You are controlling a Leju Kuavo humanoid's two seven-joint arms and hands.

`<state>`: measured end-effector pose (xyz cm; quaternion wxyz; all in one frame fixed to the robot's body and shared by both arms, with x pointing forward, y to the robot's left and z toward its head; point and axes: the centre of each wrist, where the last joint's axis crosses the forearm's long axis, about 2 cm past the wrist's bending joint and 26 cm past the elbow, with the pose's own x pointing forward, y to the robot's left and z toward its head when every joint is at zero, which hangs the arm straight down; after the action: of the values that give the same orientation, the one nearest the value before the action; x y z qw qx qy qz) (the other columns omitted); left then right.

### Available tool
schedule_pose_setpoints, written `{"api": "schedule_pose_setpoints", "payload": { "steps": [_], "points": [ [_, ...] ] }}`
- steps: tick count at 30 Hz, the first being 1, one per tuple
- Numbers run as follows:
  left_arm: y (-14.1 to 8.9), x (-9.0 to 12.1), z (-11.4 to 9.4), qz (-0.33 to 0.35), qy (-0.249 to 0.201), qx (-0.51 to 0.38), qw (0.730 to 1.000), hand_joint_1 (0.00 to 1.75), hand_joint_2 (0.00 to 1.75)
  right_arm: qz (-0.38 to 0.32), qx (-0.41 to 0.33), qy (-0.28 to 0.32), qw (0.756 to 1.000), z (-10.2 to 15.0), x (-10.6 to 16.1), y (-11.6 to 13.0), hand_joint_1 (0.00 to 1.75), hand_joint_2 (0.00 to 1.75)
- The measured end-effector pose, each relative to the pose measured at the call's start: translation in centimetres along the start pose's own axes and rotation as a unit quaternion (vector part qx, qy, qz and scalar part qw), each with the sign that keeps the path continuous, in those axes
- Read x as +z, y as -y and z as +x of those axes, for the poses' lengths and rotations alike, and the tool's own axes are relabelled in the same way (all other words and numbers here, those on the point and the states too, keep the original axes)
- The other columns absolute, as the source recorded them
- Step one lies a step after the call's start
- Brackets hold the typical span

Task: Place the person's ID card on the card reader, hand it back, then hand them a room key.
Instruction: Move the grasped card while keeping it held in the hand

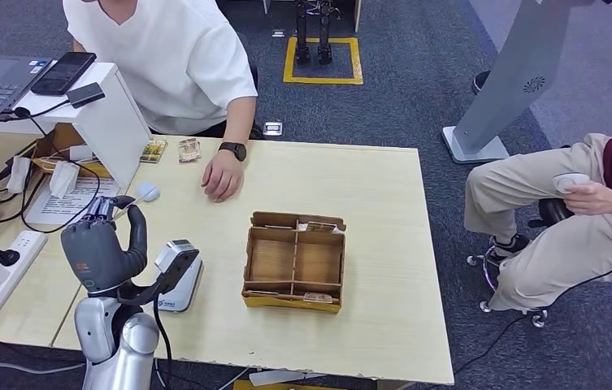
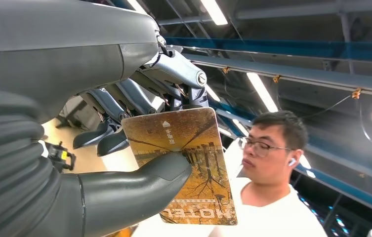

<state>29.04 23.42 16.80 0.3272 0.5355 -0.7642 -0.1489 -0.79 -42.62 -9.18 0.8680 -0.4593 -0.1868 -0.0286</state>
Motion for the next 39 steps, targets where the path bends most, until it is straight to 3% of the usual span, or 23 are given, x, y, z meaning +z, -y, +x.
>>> {"api": "schedule_pose_setpoints", "payload": {
  "steps": [14, 29, 39],
  "points": [
    [-0.1, 1.5, -1.8, -0.027, -0.028, -0.048, 0.998, 1.75, 1.75, -0.001, -0.008, -0.011, 1.0, -0.5, 0.5, -0.3, 0.0, 1.75],
    [2.8, 10.0, -2.2, -0.202, -0.057, -0.096, 0.973, 1.75, 1.75, -0.002, -0.014, -0.02, 1.0, -0.8, 0.8, -0.4, 0.0, 1.75],
    [3.6, 12.4, -2.1, -0.25, -0.073, -0.1, 0.96, 1.75, 1.75, -0.005, -0.019, -0.024, 1.0, -0.8, 0.8, -0.4, 0.0, 1.75]
  ]
}}
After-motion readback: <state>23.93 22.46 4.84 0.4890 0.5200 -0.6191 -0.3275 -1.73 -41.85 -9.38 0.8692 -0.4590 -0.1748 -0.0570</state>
